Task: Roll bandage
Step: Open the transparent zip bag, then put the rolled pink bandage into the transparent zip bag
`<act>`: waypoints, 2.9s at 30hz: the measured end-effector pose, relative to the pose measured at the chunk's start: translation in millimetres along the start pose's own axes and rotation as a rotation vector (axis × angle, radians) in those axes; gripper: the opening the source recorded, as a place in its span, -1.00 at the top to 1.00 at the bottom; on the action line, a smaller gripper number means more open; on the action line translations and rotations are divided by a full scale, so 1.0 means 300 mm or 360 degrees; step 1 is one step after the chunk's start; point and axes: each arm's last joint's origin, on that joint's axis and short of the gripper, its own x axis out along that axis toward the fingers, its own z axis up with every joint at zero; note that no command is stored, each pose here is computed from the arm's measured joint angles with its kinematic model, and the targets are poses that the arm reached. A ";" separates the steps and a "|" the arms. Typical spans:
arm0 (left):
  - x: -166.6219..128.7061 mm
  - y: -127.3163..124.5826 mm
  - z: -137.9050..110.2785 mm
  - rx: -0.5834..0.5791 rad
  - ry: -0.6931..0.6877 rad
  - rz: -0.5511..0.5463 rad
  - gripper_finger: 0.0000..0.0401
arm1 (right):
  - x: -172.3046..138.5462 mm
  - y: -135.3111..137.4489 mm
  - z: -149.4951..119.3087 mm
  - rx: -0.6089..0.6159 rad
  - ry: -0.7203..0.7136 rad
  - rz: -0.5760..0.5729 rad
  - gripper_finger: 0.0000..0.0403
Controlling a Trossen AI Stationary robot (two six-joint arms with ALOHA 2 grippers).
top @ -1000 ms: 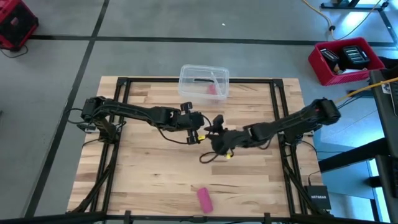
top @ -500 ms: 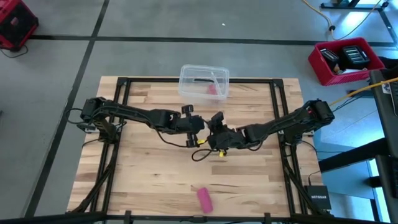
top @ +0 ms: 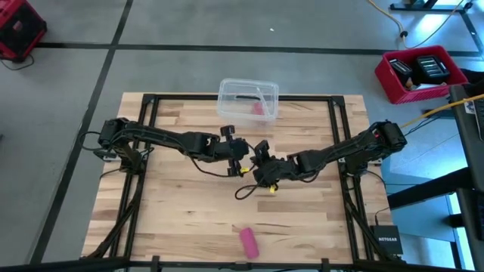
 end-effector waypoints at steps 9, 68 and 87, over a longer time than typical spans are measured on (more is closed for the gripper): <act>0.010 0.043 0.002 -0.0085 -0.0009 0.0372 0.99 | -0.009 0.007 0.025 0.0335 -0.0173 0.0140 0.97; 0.152 -0.249 -0.128 -0.0198 -0.0141 -0.0202 0.98 | 0.012 0.234 0.145 0.0796 -0.0221 0.0660 0.11; 0.144 -0.262 -0.128 -0.0384 -0.0136 -0.0221 0.98 | -0.227 0.365 0.337 0.1022 -0.0524 0.0917 -0.16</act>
